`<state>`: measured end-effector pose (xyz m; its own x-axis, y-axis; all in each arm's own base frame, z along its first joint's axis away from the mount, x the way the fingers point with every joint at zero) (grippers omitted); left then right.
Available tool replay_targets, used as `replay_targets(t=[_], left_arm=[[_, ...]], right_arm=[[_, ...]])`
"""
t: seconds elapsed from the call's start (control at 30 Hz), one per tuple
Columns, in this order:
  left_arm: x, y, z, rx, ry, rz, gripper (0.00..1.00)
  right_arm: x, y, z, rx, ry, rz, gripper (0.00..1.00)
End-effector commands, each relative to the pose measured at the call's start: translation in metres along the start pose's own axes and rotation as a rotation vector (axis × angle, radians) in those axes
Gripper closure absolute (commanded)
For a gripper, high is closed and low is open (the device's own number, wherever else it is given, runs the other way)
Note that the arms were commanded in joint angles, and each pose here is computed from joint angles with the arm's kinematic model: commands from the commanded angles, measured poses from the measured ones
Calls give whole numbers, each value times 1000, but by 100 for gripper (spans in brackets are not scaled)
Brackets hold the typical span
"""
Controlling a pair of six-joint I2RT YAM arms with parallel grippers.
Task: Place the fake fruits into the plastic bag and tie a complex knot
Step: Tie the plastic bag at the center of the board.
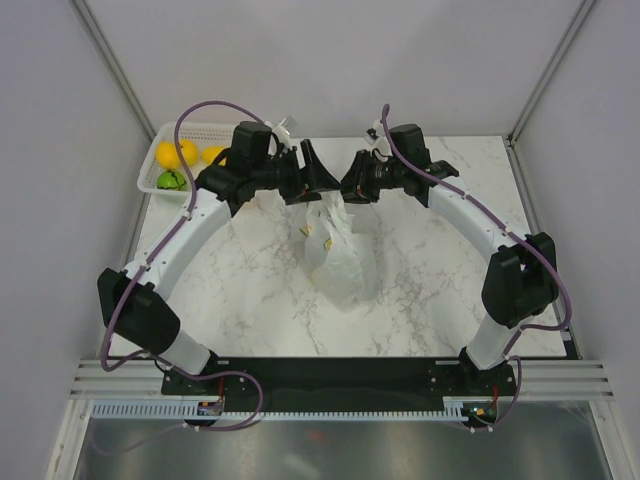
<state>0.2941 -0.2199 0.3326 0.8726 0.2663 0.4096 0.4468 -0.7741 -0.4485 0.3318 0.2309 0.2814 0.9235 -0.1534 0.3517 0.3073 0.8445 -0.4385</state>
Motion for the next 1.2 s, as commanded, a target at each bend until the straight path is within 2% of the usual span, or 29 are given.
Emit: replay_targets(t=[0.0,0.13,0.37,0.43,0.47,0.57,0.6,0.67,0.93,1.17], left_arm=[[-5,-25,-16,-13,6,1,23],[-7,-34,-14,61,-6,-23,25],[-11,-49,-15,86,2,-87,31],[-14,-54,-14,91,5,-100,37],[-15,-55,-12,99,2,-107,48],[-20,-58,-7,119,-12,-120,69],[-21,-56,-5,125,-20,-110,85],[-21,-52,-4,122,-33,-92,98],[-16,-24,11,167,-97,-30,98],[-9,-7,21,222,-118,-32,98]], right_arm=[[8,-6,18,52,-52,-19,73],[8,-5,17,50,-56,-21,74],[8,-3,15,48,-55,-16,75],[8,-3,15,48,-55,-17,75],[8,-3,15,48,-55,-16,76],[9,-4,16,52,-60,-16,76],[8,-4,16,53,-60,-13,75],[9,-3,16,54,-60,-12,74],[9,-4,18,62,-61,-11,73],[9,-5,19,63,-61,-11,73]])
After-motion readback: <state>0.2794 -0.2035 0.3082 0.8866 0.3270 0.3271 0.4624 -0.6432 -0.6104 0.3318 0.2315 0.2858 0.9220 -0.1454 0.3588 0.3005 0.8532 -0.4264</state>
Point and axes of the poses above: each gripper's point midway between its finger pads, its own y axis out along the fingers, its own z axis along the line the jaws close on, x = y × z, the point moved 9 cm from there along -y, back along the fingers, and after that the axes turned 4 degrees about -y, right-handed, at the moved point
